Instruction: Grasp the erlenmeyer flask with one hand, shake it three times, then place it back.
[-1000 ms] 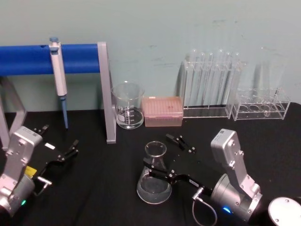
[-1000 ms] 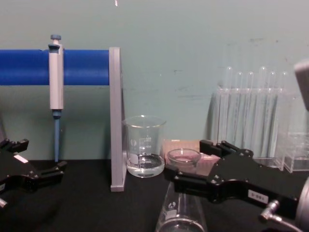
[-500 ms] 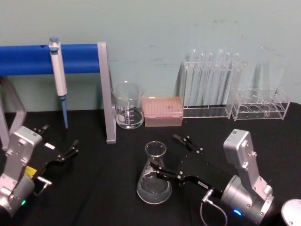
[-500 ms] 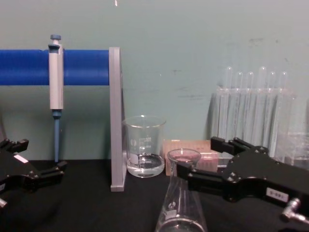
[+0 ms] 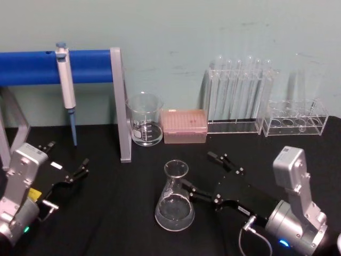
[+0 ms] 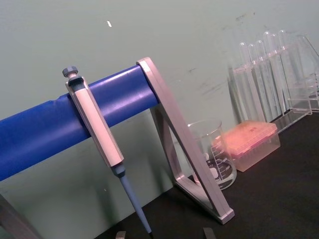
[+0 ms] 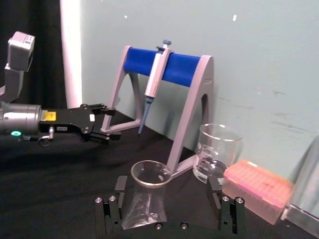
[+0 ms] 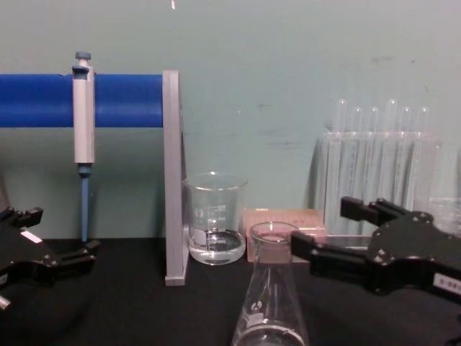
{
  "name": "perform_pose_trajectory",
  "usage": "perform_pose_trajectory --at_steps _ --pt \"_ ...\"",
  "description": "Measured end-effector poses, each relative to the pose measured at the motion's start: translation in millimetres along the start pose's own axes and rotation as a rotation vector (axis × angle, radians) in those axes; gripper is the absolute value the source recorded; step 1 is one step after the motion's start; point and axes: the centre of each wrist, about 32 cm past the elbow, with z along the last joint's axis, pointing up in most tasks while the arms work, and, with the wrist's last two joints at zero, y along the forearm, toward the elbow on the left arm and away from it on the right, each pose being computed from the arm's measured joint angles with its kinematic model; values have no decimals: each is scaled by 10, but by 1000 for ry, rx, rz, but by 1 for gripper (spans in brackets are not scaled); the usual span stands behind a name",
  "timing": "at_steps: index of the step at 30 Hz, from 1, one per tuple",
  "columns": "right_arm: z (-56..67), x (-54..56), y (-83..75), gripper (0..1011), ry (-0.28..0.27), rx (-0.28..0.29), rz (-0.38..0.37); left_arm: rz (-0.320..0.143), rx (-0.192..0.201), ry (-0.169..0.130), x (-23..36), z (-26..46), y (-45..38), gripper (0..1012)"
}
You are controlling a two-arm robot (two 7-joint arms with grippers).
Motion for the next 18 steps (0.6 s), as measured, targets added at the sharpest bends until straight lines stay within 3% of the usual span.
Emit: perform_pose_trajectory --at_steps 7,18 --pt "38 48 -69 1003 -1 18 -47 0 0 0 0 0 0 1001" --pt "17 66 -87 1003 -31 39 -189 0 0 0 0 0 0 1001"
